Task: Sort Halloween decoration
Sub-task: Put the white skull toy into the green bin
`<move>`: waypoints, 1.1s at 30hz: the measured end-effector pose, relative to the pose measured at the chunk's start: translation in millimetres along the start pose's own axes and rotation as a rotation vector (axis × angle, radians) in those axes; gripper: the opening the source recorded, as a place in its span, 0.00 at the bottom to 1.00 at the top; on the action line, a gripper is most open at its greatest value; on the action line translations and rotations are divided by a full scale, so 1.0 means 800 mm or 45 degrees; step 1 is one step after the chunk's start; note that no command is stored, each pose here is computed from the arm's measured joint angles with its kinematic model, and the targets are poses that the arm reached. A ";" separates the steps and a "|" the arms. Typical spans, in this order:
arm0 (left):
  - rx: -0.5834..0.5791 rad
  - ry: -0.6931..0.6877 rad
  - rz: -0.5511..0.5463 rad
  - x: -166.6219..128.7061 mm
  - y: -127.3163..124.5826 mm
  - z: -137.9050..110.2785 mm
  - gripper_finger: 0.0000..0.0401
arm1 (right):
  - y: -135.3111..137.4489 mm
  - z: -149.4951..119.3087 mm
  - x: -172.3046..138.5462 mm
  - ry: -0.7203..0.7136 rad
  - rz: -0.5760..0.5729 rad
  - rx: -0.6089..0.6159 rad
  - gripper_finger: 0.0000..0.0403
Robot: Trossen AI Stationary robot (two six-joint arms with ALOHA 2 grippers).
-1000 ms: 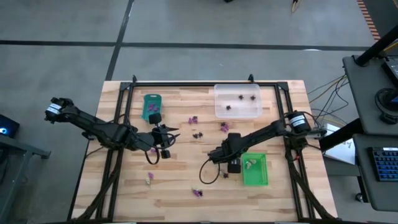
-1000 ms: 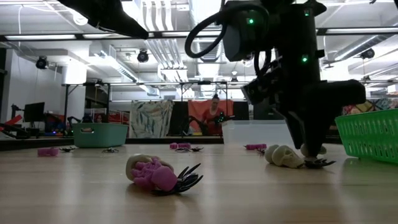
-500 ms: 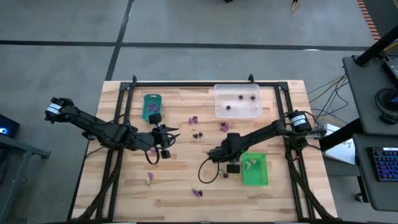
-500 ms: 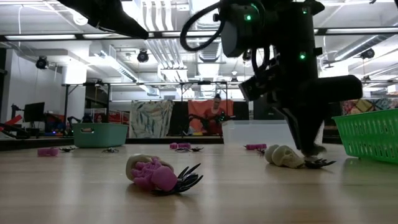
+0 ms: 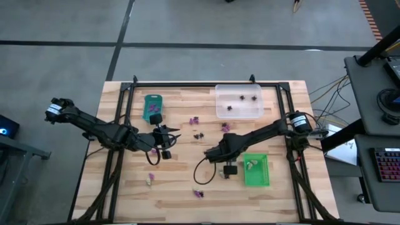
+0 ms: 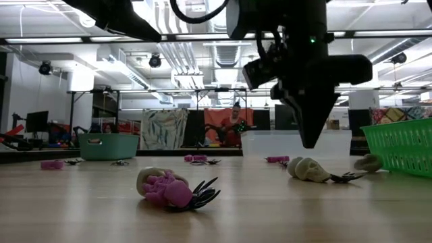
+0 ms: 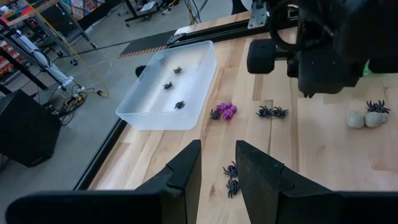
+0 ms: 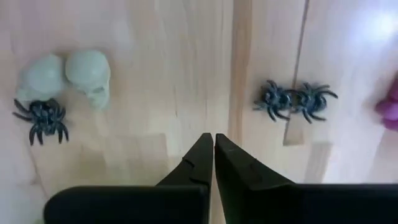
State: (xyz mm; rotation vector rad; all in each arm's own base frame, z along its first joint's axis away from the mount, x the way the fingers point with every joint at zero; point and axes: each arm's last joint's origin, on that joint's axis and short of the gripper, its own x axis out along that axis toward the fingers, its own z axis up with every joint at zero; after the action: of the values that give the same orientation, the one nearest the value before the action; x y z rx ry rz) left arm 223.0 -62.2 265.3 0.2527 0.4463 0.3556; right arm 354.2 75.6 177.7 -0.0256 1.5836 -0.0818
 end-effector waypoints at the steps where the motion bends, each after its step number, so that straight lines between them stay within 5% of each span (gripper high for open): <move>1: 0.000 0.000 0.000 0.000 0.000 0.000 0.20 | -0.001 0.001 -0.003 0.009 0.012 0.028 0.02; 13: -0.001 0.000 0.000 0.000 0.000 0.000 0.20 | 0.006 0.000 -0.014 0.116 0.264 0.271 0.09; 23: -0.001 -0.001 0.000 0.000 0.000 0.000 0.20 | 0.006 0.000 0.003 0.218 0.214 0.397 0.38; 33: -0.001 -0.001 0.000 0.000 0.000 0.000 0.20 | 0.012 0.012 0.035 0.478 0.117 0.295 0.41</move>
State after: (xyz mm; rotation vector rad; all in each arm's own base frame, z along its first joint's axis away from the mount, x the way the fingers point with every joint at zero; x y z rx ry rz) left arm 223.1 -62.1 265.3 0.2519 0.4456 0.3560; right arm 363.9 82.6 148.6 0.2570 1.9384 -0.2072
